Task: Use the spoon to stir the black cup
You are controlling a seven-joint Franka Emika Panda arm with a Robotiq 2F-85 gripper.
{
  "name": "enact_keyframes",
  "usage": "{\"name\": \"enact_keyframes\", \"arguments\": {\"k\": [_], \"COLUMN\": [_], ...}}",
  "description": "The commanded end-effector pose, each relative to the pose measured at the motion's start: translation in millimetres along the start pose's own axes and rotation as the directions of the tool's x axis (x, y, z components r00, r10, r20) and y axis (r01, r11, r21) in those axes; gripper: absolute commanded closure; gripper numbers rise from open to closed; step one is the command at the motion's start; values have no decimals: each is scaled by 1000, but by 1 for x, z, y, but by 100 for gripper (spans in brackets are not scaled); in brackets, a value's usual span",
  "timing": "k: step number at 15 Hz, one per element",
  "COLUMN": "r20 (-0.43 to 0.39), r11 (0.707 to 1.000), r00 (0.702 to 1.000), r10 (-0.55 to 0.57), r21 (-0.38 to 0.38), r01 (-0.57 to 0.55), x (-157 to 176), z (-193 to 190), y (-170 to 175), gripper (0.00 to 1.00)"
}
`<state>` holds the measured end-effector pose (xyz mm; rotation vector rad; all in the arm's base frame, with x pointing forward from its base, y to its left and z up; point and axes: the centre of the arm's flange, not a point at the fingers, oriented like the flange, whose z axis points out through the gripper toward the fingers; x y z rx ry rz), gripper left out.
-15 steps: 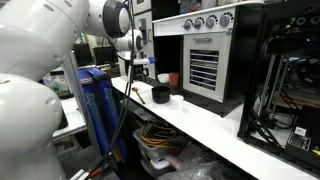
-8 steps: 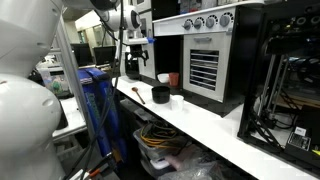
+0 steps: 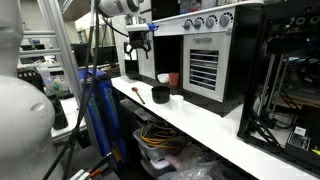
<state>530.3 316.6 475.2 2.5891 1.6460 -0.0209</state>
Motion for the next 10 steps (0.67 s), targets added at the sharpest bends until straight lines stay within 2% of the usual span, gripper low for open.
{"name": "enact_keyframes", "arguments": {"k": [1,7,8,10], "r20": [-19,-69,-40,-45], "r11": [997,974,982,978], "r00": [997,973,982,978], "r10": [81,221,186,204], "r21": [-14,-36,-21,-33], "r01": [-81,-223,-187,-205], "x": [-75,-136,-104,-120], "z": [-1,14,-3,5], "y": [-31,-56,-37,-45], "gripper": [0,0,0,0]}}
